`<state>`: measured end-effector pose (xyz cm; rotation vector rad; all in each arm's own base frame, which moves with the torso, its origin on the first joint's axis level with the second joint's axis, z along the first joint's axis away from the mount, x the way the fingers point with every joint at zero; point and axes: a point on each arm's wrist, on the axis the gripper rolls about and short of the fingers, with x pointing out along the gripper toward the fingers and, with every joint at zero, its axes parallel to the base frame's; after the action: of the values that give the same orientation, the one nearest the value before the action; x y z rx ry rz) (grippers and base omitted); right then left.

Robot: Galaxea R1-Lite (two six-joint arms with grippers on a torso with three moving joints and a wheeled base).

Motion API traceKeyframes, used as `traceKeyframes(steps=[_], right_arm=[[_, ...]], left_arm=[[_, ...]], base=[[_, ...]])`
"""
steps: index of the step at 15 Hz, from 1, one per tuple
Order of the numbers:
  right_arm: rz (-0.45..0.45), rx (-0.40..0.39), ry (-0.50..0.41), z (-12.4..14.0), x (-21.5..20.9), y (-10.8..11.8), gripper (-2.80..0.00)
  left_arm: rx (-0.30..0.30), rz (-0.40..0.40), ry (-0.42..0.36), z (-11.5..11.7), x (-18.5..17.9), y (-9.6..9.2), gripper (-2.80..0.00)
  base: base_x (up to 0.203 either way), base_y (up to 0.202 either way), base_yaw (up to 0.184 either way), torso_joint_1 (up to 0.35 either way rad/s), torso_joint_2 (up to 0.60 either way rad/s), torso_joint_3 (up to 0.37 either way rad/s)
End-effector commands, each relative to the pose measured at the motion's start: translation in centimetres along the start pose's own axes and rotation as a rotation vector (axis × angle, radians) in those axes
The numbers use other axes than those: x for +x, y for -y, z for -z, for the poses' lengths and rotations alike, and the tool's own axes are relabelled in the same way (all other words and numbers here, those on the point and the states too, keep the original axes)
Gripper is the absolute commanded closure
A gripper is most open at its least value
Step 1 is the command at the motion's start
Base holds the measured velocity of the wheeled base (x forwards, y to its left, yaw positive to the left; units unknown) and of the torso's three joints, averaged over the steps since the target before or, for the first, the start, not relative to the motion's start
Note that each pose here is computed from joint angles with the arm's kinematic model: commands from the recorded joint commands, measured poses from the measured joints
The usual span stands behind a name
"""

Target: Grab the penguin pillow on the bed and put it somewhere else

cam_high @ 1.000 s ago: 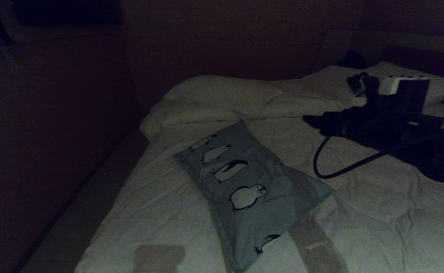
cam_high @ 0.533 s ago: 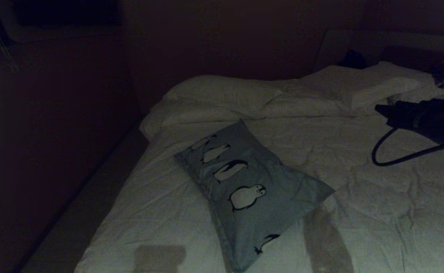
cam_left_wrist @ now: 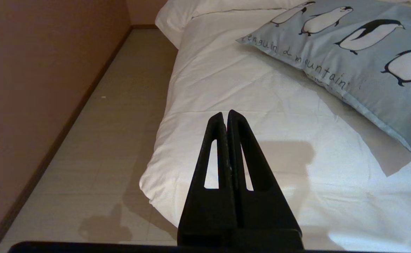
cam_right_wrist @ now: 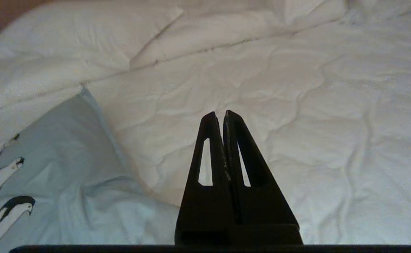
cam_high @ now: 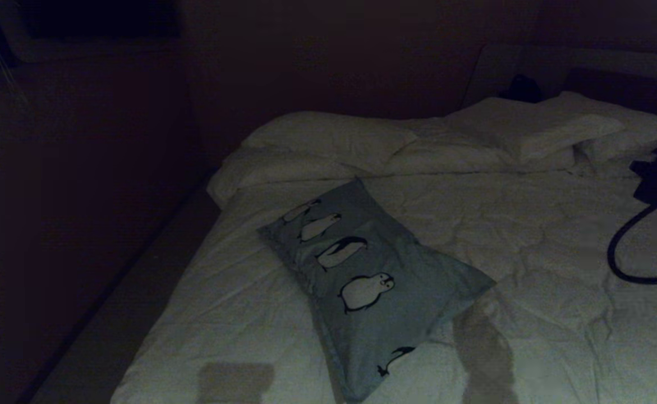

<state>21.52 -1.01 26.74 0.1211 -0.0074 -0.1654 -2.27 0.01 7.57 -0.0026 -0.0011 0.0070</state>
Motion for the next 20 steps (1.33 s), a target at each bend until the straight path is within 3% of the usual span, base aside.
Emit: traceKeyframes(steps=[1, 5, 11, 15, 20], right_arm=[[0.015, 0.012, 0.083, -1.2, -3.5, 0.5, 0.0], [0.119, 0.031, 0.201, -2.3, -8.3, 1.2, 0.0], [0.133, 0.033, 0.249, -2.3, -16.9, 2.4, 0.0], [0.1, 0.041, 0.274, -1.1, -21.4, 3.0, 0.0], [0.058, 0.051, 0.226, 2.7, -24.3, 3.9, 0.0]], left_arm=[[0.0, -0.001, 0.0, 0.0, 0.0, 0.0, 0.0], [0.0, -0.001, 0.0, 0.0, 0.0, 0.0, 0.0], [0.0, -0.001, 0.0, 0.0, 0.0, 0.0, 0.0], [0.0, -0.001, -0.001, 0.0, 0.0, 0.0, 0.0], [0.0, -0.001, 0.0, 0.0, 0.0, 0.0, 0.0]], base=[[0.0, 0.0, 0.0, 0.0, 0.0, 0.0], [0.0, 0.0, 0.0, 0.0, 0.0, 0.0], [0.0, 0.0, 0.0, 0.0, 0.0, 0.0], [0.0, 0.0, 0.0, 0.0, 0.0, 0.0], [0.0, 0.0, 0.0, 0.0, 0.0, 0.0]])
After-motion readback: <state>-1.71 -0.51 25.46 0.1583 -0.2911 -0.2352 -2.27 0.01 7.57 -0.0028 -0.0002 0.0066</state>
